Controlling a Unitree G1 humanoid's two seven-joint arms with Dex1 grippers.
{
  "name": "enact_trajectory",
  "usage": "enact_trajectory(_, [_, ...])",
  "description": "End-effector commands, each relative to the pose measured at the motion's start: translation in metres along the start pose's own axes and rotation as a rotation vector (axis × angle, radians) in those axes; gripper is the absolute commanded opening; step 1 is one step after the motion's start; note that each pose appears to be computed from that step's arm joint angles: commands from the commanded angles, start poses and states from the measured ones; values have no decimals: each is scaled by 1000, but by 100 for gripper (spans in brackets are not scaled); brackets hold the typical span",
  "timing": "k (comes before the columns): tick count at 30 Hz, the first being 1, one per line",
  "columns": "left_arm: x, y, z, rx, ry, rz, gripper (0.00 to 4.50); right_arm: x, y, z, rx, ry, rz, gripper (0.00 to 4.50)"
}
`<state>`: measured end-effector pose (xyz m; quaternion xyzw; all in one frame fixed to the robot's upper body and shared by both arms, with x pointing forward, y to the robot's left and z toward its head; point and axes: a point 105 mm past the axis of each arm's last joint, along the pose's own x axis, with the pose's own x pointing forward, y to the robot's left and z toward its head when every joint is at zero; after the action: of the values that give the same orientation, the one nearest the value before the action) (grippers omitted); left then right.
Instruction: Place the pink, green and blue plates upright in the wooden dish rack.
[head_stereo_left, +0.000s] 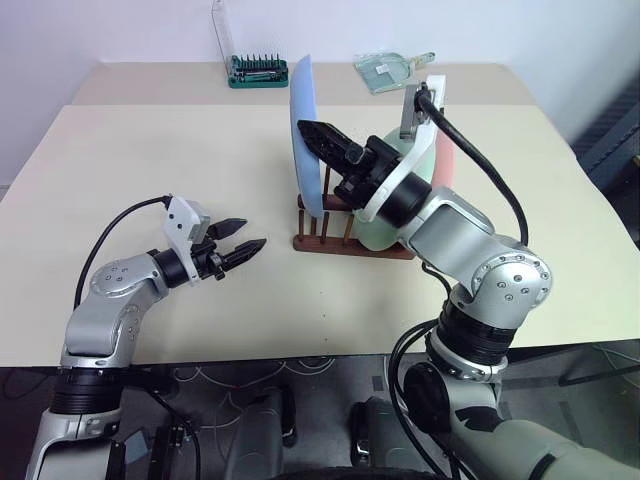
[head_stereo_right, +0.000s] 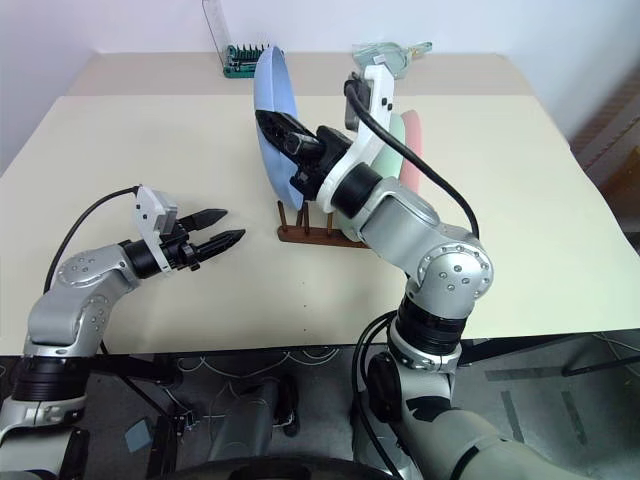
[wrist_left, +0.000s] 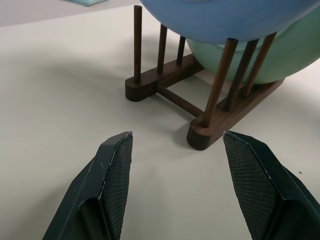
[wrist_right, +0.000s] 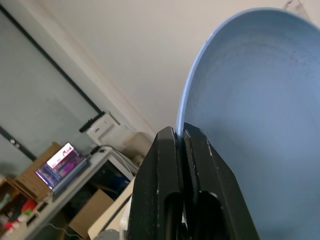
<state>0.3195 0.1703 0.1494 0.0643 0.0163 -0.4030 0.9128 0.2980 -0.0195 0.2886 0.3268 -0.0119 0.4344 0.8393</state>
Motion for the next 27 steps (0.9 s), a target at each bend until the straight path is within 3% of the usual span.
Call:
enact_trajectory(1, [-2, -3, 9, 34, -21, -5, 293, 0, 8, 3, 34, -20, 30, 0])
enact_trajectory(10, [-1, -6, 9, 34, -25, -18, 293, -2, -1, 1, 95, -8, -18, 0])
enact_trajectory(13, [-1, -8, 10, 34, -30, -25, 300, -2, -1, 1, 101, -8, -18, 97])
enact_trajectory(20, [-1, -8, 10, 37, -29, -27, 300, -2, -1, 2, 88, -7, -22, 443])
enact_trajectory(27, [1, -9, 10, 37, -31, -33, 300, -2, 0, 8, -27, -1, -28, 448])
